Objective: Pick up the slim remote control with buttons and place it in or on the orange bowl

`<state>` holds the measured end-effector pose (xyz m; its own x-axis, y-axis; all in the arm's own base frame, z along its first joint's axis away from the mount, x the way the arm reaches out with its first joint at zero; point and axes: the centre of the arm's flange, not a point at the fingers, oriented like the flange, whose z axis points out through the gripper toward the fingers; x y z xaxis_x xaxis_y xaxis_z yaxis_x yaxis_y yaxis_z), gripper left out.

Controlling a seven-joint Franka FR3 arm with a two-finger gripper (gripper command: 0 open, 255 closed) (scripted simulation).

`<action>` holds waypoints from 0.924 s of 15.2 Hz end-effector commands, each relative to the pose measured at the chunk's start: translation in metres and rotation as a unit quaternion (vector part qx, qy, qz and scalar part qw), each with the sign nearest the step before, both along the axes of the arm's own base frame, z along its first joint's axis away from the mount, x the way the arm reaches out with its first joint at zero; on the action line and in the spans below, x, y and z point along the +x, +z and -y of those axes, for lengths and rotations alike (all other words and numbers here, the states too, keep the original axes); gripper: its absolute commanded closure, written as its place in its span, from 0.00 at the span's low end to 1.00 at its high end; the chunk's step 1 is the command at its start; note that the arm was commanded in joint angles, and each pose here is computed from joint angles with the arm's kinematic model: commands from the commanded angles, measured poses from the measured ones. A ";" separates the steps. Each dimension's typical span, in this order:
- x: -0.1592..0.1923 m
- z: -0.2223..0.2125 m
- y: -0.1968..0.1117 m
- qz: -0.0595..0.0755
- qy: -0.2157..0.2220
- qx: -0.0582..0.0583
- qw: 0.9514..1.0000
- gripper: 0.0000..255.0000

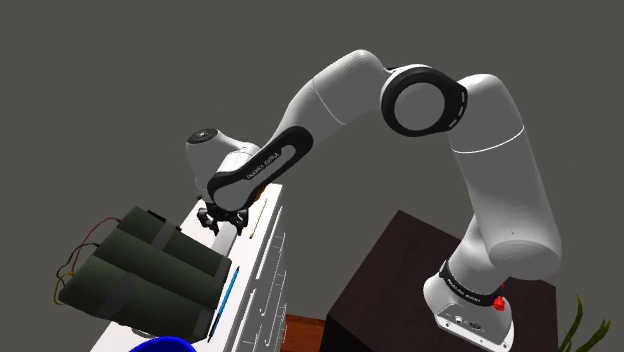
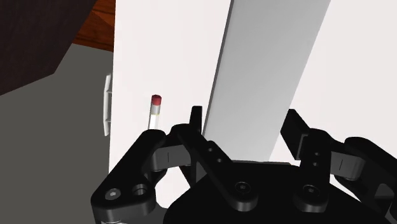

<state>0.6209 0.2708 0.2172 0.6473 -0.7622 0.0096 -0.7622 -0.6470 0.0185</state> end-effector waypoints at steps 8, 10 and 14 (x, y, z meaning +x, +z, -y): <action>0.000 0.000 0.047 0.000 0.000 0.000 1.000 1.00; 0.000 0.000 0.058 0.000 0.000 0.000 1.000 1.00; 0.000 0.000 0.079 0.000 0.000 0.000 1.000 1.00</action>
